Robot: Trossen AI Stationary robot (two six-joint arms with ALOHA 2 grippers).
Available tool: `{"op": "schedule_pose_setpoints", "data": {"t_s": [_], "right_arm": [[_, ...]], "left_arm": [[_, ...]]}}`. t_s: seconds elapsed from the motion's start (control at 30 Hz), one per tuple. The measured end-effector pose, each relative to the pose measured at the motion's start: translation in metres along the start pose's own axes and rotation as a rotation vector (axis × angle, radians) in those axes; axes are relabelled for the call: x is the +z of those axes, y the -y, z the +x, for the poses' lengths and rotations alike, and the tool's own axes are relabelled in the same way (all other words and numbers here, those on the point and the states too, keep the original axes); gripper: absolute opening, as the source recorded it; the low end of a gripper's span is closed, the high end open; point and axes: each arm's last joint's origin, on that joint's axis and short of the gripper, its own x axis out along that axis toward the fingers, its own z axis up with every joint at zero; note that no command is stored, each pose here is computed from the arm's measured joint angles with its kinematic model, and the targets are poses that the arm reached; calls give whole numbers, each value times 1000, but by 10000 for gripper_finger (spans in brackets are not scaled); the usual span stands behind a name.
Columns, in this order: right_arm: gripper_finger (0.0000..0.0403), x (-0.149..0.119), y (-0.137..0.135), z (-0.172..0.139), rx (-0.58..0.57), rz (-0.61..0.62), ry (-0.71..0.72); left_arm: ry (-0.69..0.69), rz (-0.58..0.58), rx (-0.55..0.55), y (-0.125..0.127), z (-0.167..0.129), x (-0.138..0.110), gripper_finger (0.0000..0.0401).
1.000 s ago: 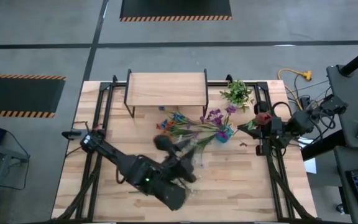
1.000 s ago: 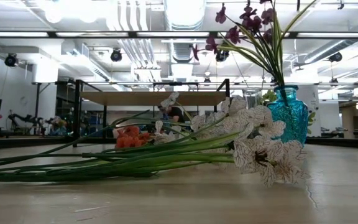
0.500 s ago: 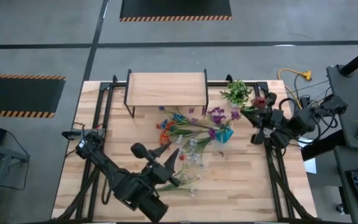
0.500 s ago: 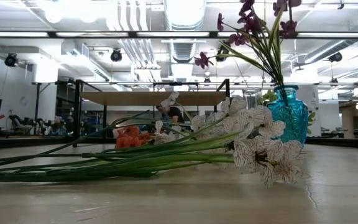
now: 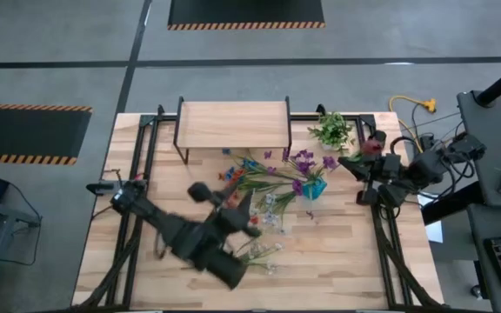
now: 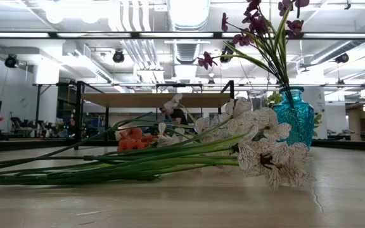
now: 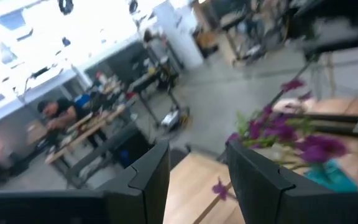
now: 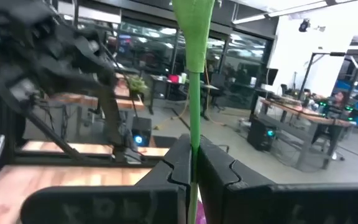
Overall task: Pick and place flowers into a vace then onto a shelf
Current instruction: Put the red tulip into the blue flower vase
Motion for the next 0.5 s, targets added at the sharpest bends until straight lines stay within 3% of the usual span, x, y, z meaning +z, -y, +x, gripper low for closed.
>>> {"op": "schedule_pose_setpoints", "data": {"t_s": [0.27,0.43,0.5], "right_arm": [[8,3,3,-3,-2,18,12],[8,3,3,-3,1,14,8],[8,2,3,-3,4,5,-4]], "left_arm": [[-184,126,16,20,70,-9,143],[-253,154,-283,31,104,7,143],[-227,160,-329,32,110,12,143]]}}
